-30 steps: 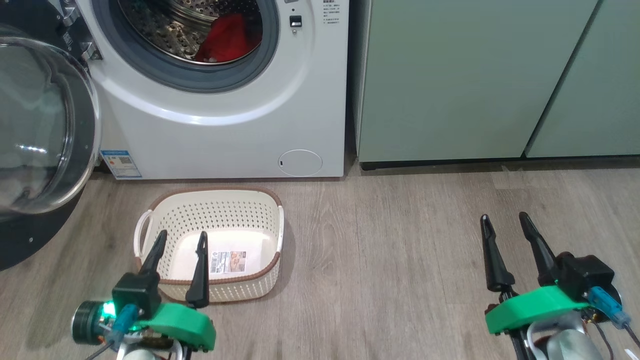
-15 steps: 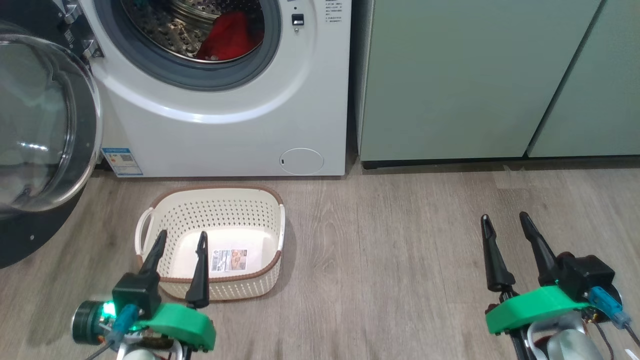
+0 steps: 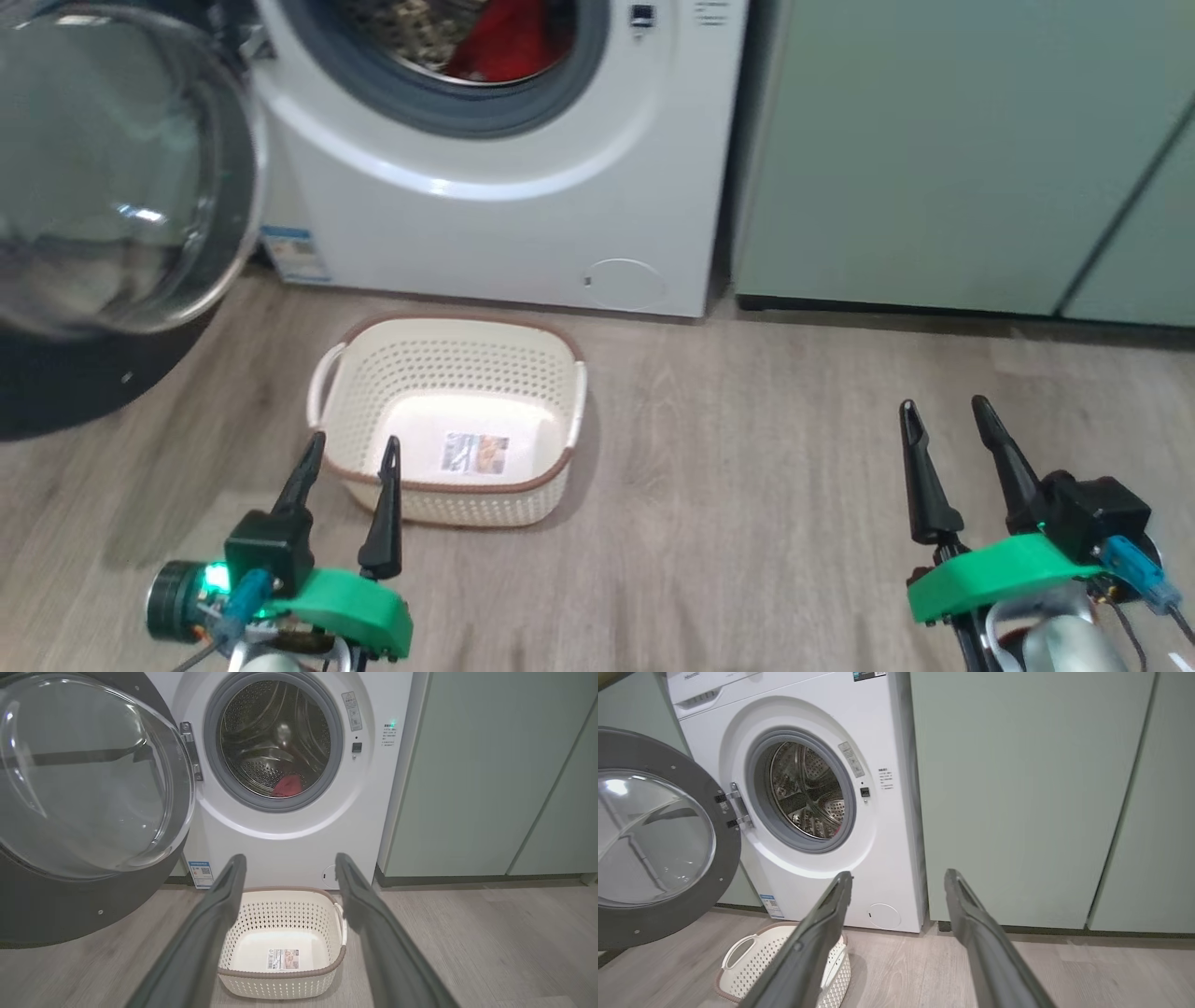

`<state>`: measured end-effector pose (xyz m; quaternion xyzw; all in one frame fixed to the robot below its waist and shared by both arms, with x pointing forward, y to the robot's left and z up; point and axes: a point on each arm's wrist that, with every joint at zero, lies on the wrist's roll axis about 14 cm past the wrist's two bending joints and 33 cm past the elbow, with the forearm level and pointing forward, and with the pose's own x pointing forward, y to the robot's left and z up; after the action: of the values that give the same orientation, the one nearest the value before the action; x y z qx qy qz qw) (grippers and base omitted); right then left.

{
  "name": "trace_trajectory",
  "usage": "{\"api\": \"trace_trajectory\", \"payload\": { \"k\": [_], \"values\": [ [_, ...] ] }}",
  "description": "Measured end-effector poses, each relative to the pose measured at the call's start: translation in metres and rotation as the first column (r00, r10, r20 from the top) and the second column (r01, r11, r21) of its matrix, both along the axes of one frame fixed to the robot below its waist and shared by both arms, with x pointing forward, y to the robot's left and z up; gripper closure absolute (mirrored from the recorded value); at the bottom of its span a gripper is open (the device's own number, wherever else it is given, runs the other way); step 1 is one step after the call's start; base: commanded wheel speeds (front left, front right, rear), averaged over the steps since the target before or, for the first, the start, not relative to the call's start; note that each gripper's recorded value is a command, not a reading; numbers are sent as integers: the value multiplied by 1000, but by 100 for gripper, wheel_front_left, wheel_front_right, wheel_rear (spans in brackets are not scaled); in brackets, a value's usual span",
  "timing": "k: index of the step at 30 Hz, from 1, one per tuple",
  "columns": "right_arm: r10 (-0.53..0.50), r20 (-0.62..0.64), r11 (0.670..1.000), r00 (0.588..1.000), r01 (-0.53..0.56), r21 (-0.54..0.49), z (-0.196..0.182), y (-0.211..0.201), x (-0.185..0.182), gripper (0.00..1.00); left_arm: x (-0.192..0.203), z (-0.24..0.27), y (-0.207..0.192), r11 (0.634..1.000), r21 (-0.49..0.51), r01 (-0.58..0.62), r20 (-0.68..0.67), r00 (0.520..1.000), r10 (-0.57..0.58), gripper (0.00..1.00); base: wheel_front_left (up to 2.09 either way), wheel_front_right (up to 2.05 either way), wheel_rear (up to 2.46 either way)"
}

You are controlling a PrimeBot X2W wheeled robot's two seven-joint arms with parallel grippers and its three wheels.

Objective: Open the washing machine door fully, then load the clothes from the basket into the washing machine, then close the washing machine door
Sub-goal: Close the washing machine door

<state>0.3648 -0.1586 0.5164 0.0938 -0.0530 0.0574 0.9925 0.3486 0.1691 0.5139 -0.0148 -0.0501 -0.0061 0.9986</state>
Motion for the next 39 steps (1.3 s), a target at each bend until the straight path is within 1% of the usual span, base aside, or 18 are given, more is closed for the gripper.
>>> {"api": "trace_trajectory", "payload": {
  "k": [5, 11, 16, 18, 19, 23, 27, 29, 33, 39],
  "values": [
    [90, -6, 996, 996, -90, 7, -2, 30, 11, 0, -14, -4, 24, 997, 9, -77, -10, 997, 77, 0, 0, 0, 0],
    [206, -6, 978, 979, -205, 24, 0, 72, 21, 0, -38, -4, 62, 980, 16, -199, -8, 980, 199, 0, 0, 0, 0],
    [310, -2, 950, 951, -310, 32, 2, 110, 24, 0, -60, -2, 88, 958, 28, -285, 2, 959, 285, 0, 0, 0, 0],
    [326, 0, 945, 945, -326, 35, 3, 116, 24, 0, -65, -1, 93, 953, 28, -302, 6, 953, 302, 0, 0, 0, 0],
    [357, 3, 933, 934, -357, 39, 4, 128, 25, 0, -74, 1, 103, 941, 30, -338, 13, 941, 338, 0, 0, 0, 0],
    [413, 9, 910, 911, -413, 47, 8, 149, 25, 0, -94, 3, 120, 916, 31, -400, 22, 917, 399, 0, 0, 0, 0],
    [479, 9, 877, 878, -479, 45, 8, 174, 21, 0, -111, 8, 137, 886, 29, -463, 40, 886, 462, 0, 0, 0, 0],
    [501, 2, 865, 866, -500, 49, 6, 183, 20, 0, -116, 10, 144, 871, 33, -490, 44, 871, 489, 0, 0, 0, 0],
    [530, -9, 847, 848, -529, 51, 1, 196, 22, 0, -119, 14, 151, 853, 40, -520, 54, 854, 518, 0, 0, 0, 0],
    [553, 9, 832, 833, -553, 50, 8, 208, 26, 0, -128, 12, 157, 832, 44, -553, 48, 833, 551, 0, 0, 0, 0]
  ]
}}
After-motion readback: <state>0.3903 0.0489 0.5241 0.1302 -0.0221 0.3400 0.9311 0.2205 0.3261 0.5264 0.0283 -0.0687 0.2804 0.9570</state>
